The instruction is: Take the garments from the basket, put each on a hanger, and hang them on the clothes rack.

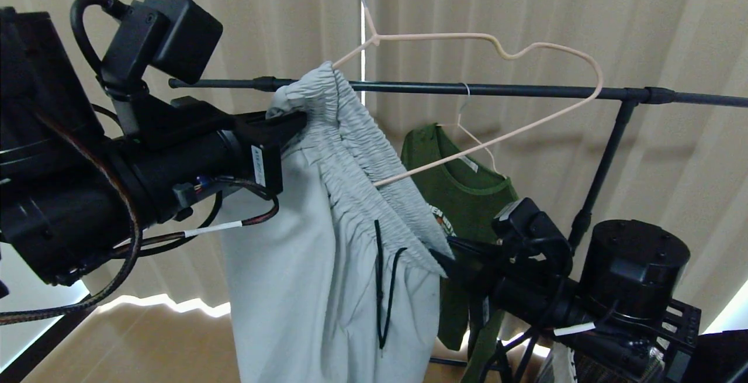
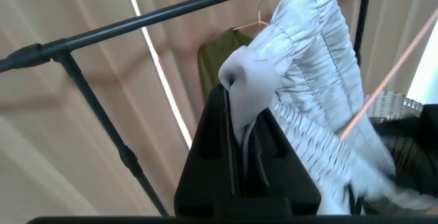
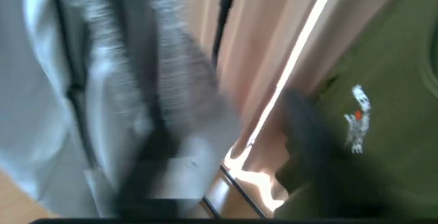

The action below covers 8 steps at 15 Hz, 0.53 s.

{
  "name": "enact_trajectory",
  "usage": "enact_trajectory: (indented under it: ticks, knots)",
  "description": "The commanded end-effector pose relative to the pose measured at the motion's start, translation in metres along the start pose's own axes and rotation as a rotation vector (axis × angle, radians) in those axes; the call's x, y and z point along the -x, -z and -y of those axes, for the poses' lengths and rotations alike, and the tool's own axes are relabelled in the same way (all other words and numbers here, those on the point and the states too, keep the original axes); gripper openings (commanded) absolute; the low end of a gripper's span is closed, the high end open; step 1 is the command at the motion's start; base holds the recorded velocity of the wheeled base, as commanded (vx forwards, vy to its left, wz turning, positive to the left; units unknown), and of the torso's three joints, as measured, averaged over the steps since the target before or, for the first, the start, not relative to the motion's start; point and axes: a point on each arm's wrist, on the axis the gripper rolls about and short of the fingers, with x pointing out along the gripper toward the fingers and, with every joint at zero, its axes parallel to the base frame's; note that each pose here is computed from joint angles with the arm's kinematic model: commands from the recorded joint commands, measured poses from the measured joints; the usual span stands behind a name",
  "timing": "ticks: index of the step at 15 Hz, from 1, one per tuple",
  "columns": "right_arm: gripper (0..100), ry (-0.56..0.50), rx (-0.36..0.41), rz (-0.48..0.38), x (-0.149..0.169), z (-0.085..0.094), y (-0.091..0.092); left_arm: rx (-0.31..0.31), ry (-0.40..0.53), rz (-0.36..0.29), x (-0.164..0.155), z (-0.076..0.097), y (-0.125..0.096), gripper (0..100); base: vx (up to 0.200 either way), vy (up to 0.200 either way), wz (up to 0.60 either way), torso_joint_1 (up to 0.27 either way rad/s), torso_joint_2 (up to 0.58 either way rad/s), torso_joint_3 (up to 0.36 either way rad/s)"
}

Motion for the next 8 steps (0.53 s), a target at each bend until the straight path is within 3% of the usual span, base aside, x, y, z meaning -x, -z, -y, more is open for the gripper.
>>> enact_trajectory:
  ticks: [1, 4, 7, 8]
  knots:
    - [0, 0.068, -0.01, 0.037, 0.011, 0.017, -0.009, -0.031, -0.032, -0.034, 0.002, -0.008, 0.01, 0, 0.0, 0.0, 0.0, 0.0, 0.0, 0.0]
    - [0, 0.231, -0.025, 0.082, 0.018, 0.061, -0.02, -0.135, -0.042, -0.086, 0.008, -0.011, 0.024, 0, 0.0, 0.0, 0.0, 0.0, 0.0, 0.0]
    - [0, 0.319, -0.032, 0.122, 0.018, 0.088, -0.029, -0.263, -0.054, -0.159, 0.014, -0.017, 0.044, 0, 0.0, 0.0, 0.0, 0.0, 0.0, 0.0]
    - [0, 0.326, -0.033, 0.126, 0.018, 0.091, -0.03, -0.278, -0.046, -0.187, 0.016, -0.015, 0.052, 0, 0.0, 0.0, 0.0, 0.0, 0.0, 0.0]
